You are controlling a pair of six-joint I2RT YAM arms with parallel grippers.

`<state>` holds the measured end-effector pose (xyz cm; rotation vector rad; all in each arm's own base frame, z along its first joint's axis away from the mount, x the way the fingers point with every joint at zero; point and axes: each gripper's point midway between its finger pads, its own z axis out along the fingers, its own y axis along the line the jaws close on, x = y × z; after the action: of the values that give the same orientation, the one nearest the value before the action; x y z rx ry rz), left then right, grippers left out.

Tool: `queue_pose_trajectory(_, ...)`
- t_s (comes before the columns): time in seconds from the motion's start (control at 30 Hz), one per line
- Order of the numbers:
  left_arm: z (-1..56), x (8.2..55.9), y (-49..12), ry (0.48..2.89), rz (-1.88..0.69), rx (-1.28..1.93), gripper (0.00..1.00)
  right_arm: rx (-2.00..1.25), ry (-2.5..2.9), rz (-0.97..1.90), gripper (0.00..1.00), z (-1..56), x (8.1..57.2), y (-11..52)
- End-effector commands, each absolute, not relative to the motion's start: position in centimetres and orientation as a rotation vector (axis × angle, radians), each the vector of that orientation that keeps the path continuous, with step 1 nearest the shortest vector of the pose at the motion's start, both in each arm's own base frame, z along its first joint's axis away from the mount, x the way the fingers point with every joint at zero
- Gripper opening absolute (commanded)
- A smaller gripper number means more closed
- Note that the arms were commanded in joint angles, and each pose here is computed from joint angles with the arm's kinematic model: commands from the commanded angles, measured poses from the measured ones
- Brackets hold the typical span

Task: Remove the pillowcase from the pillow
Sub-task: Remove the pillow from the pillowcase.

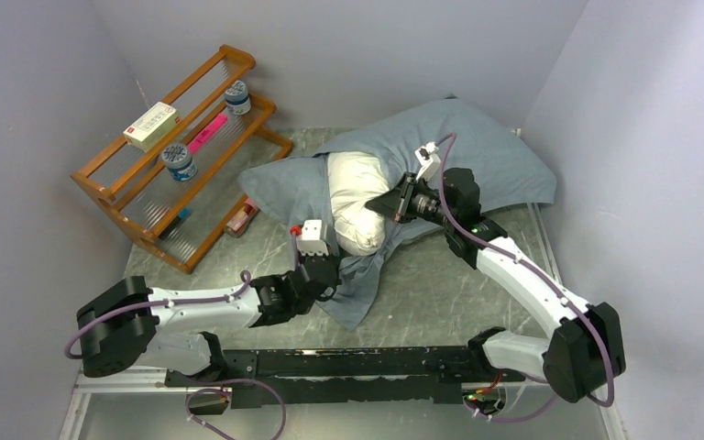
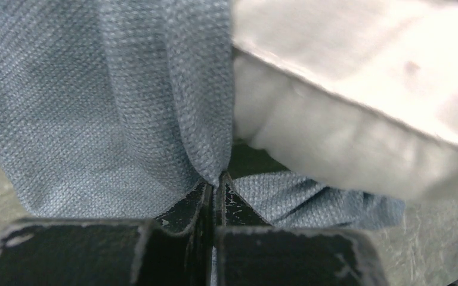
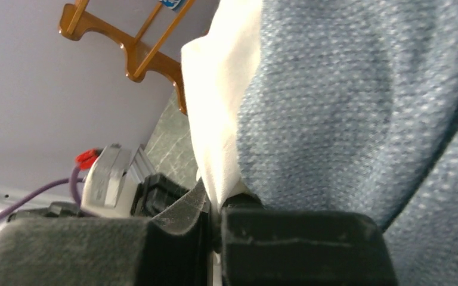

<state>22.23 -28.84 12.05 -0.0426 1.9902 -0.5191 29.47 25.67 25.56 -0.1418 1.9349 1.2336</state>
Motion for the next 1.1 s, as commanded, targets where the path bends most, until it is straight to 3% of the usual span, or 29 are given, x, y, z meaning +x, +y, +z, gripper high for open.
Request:
queue_pose_trajectory(0.0,6.2,20.5,-26.5,2.226,-0.424,0.086,0.05,-0.261,1.374,1.208,0.00,41.5,28.7,23.3)
queue_pose_trajectory(0.27,9.2,20.9,-28.4,2.195,-0.533,0.110,0.05,-0.318,1.567,1.160,0.00,34.7,27.1,23.2)
queue_pose_trajectory(0.53,11.9,20.4,-29.0,2.127,-0.677,0.089,0.18,-0.293,1.850,0.997,0.00,25.6,25.3,20.8)
queue_pose_trajectory(0.83,15.7,20.7,-28.8,2.043,-0.724,0.111,0.60,-0.262,1.969,0.884,0.00,21.5,24.6,19.0)
queue_pose_trajectory(1.07,19.6,21.1,-27.9,1.987,-0.702,0.124,0.81,-0.266,1.975,0.888,0.00,20.9,24.7,19.1)
